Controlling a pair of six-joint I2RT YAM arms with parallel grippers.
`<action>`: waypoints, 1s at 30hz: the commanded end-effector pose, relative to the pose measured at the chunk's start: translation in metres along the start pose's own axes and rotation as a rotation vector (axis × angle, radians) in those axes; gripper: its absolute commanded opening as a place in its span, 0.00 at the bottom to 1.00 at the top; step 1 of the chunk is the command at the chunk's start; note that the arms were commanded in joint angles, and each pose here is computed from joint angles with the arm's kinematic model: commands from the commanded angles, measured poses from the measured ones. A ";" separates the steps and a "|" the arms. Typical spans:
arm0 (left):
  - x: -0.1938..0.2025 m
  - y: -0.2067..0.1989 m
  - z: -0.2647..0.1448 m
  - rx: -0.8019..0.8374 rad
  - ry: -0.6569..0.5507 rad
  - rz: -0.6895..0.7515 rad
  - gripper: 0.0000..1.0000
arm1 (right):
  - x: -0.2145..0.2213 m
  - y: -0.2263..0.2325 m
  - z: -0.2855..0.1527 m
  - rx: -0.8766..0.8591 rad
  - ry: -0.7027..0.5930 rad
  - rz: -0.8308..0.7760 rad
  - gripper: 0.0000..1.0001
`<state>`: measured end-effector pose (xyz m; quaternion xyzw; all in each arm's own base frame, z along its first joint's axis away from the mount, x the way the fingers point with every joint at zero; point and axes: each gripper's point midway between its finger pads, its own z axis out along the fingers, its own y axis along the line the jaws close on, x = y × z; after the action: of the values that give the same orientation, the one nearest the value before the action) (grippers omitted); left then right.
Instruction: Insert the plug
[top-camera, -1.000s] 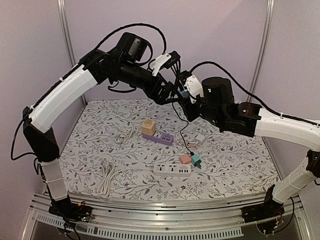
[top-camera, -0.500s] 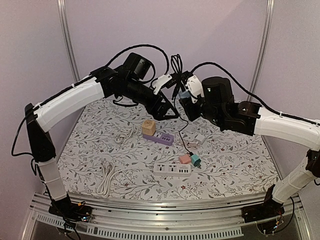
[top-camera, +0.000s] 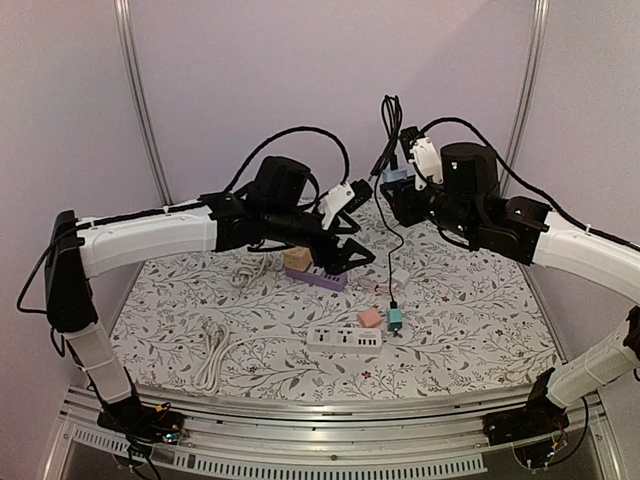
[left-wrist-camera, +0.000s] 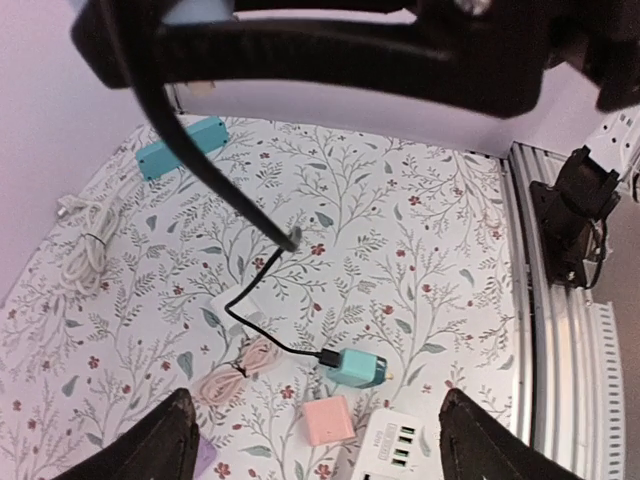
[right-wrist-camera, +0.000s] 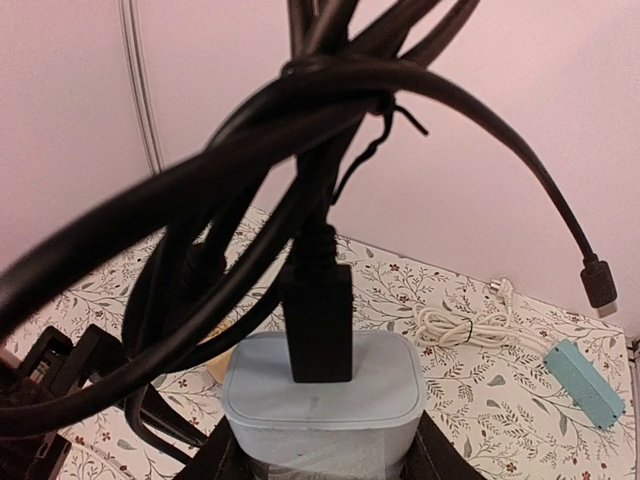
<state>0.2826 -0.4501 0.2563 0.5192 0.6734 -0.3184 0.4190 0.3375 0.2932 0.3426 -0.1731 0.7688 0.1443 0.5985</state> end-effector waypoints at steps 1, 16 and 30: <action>-0.033 0.019 0.008 -0.083 -0.223 0.064 0.76 | -0.011 -0.002 -0.010 -0.020 -0.042 0.058 0.00; -0.045 0.008 0.025 -0.028 -0.520 0.037 0.50 | -0.010 -0.001 0.002 0.002 -0.027 0.050 0.00; -0.056 -0.005 0.023 -0.052 -0.535 0.141 0.00 | 0.011 -0.015 0.008 0.053 0.036 -0.027 0.00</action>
<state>0.3064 -0.4915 0.2907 0.4242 0.5395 -0.4146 0.5975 0.3410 0.2965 0.3274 -0.1718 0.7812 0.1414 0.5833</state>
